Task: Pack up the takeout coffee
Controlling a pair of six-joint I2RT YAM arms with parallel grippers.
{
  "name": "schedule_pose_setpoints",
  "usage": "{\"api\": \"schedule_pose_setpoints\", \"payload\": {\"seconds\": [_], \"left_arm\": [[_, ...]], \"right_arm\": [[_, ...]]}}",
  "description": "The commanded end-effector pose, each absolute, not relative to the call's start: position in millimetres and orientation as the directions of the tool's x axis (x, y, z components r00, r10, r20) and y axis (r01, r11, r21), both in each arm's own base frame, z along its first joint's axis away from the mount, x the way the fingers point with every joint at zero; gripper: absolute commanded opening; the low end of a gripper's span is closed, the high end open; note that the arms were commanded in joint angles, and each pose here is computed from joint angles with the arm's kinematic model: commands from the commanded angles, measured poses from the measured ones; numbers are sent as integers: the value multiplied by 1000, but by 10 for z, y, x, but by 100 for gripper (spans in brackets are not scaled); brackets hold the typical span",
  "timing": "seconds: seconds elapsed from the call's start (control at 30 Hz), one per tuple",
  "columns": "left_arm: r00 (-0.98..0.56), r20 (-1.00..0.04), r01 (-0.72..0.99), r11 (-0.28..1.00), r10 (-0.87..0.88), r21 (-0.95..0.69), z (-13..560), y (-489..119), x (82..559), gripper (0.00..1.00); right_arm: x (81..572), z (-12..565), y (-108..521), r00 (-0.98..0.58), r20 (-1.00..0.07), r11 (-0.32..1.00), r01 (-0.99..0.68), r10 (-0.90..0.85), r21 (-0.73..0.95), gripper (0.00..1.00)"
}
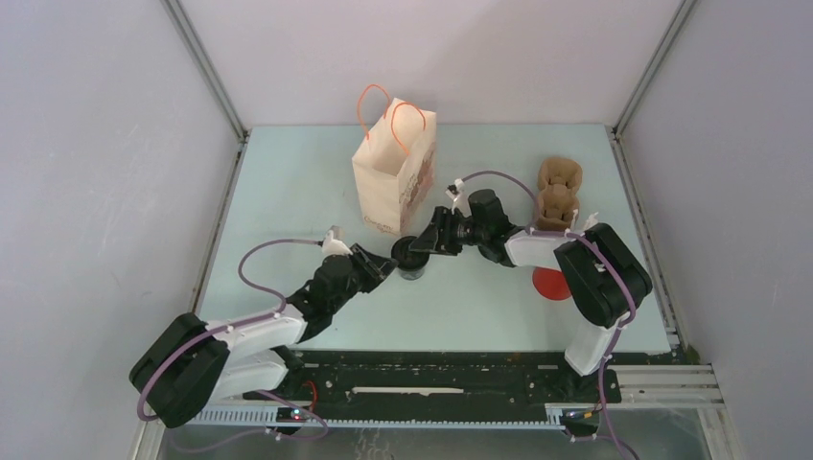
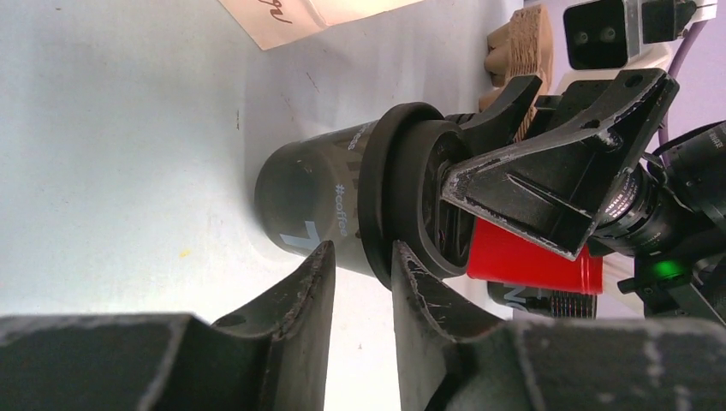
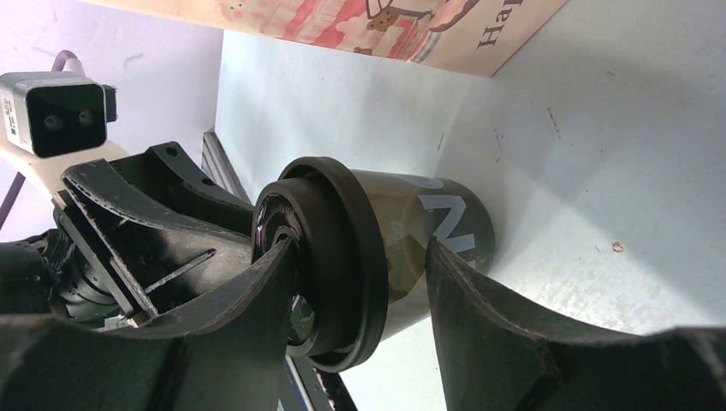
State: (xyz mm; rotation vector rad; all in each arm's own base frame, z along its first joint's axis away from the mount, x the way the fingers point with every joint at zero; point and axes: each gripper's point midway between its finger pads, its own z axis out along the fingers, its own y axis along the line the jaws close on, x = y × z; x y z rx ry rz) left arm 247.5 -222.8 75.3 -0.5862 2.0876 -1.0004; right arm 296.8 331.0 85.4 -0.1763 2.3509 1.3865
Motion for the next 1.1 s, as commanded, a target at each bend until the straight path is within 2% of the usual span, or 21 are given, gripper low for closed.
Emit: {"api": "schedule_pose_setpoints", "payload": {"seconds": [0.0,0.1,0.2,0.4,0.77,0.9,1.07], "left_arm": [[-877,-324,-246,911,-355,-331,-544,-1430,1417,35],[-855,-413,-146,909,-314,-390,-102,-1625,1695,43],[-799,-511,-46,880,-316,-472,513,-1818,1994,58],[-703,-631,115,823,-327,-556,1439,-1976,2339,72],[-643,-682,167,805,-349,-569,1687,-1746,2147,85],[-622,-703,172,815,-345,-553,1727,-1655,2095,87],[-572,-746,185,833,-340,-521,1896,-1526,2067,88]], "right_arm": [[2510,349,3187,-970,-242,571,-194,8,798,63],[2547,523,3225,-964,-266,544,-221,5,809,65],[2609,720,3242,-950,-313,539,-263,1,800,70],[2688,827,3199,-937,-349,552,-299,-16,779,79],[2685,1331,3079,-890,-453,589,-392,-48,707,100],[2677,1449,2984,-867,-492,641,-422,-79,641,100],[2591,1514,2967,-791,-578,743,-508,-201,436,100]]}}
